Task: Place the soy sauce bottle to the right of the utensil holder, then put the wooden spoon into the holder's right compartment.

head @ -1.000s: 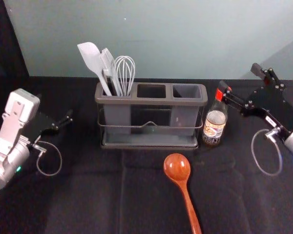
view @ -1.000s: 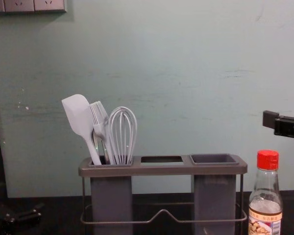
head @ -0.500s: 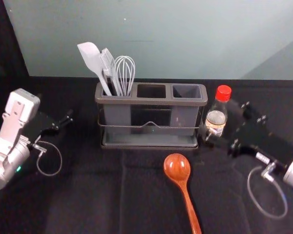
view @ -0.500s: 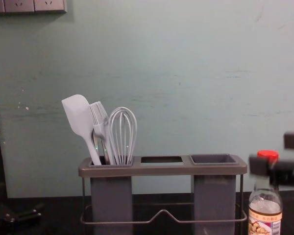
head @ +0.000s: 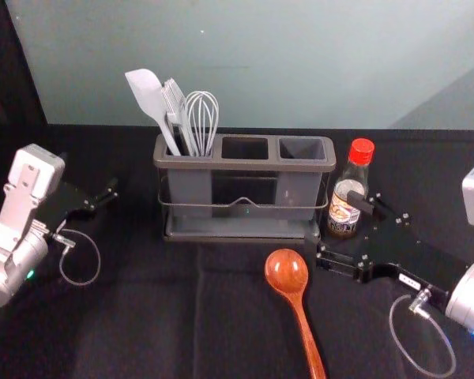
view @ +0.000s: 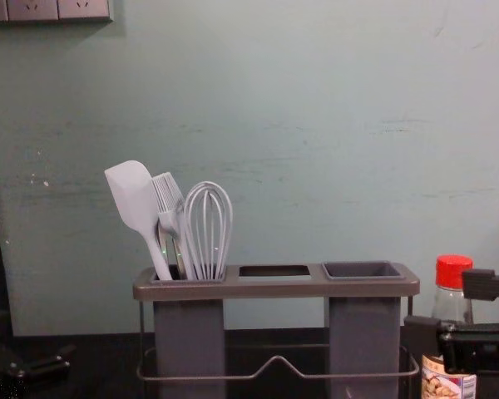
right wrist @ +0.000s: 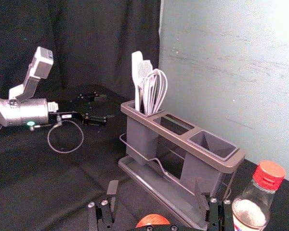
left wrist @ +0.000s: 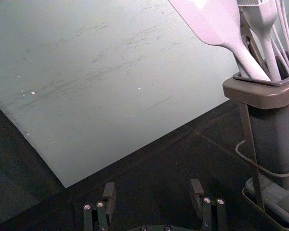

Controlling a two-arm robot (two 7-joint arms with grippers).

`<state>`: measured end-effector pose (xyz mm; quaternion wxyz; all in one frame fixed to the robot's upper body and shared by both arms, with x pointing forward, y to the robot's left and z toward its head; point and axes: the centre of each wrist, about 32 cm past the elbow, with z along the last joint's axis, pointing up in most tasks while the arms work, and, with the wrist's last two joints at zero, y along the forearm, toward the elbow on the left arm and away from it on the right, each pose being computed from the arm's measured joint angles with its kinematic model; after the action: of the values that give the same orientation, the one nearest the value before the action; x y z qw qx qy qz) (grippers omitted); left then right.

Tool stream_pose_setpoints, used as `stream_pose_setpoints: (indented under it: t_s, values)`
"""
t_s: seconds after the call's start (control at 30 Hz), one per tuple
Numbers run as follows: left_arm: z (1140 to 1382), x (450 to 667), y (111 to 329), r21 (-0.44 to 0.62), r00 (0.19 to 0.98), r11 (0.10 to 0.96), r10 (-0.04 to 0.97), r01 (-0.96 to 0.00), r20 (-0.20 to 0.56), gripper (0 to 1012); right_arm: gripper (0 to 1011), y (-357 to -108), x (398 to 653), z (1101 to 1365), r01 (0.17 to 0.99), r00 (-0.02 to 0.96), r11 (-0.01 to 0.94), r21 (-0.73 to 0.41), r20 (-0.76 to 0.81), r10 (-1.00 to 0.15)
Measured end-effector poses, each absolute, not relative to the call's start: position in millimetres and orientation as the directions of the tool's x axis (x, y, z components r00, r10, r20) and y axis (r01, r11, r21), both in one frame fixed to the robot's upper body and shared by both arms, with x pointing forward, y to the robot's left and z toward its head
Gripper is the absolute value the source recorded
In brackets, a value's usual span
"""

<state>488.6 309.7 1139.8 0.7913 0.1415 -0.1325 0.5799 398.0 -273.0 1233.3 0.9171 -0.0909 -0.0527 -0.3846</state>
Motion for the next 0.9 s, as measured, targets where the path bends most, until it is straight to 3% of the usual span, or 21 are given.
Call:
stream_pose_setpoints:
  t_s: [0.57,0.9]
  values:
    - [1139.8,488.6,309.6,0.070,0.292,0.287,0.880,-0.955,0.374,1005,1003,-269.4,402.1,1233.1,0.711,0.703,0.690,-0.138,0.167,-0.691]
    - [1139.8,488.6,309.7,0.070,0.292,0.287,0.880,-0.955,0.374,1005,1002,-260.5,408.3,1238.0,0.688,0.707,0.651,-0.320,0.093,-0.701]
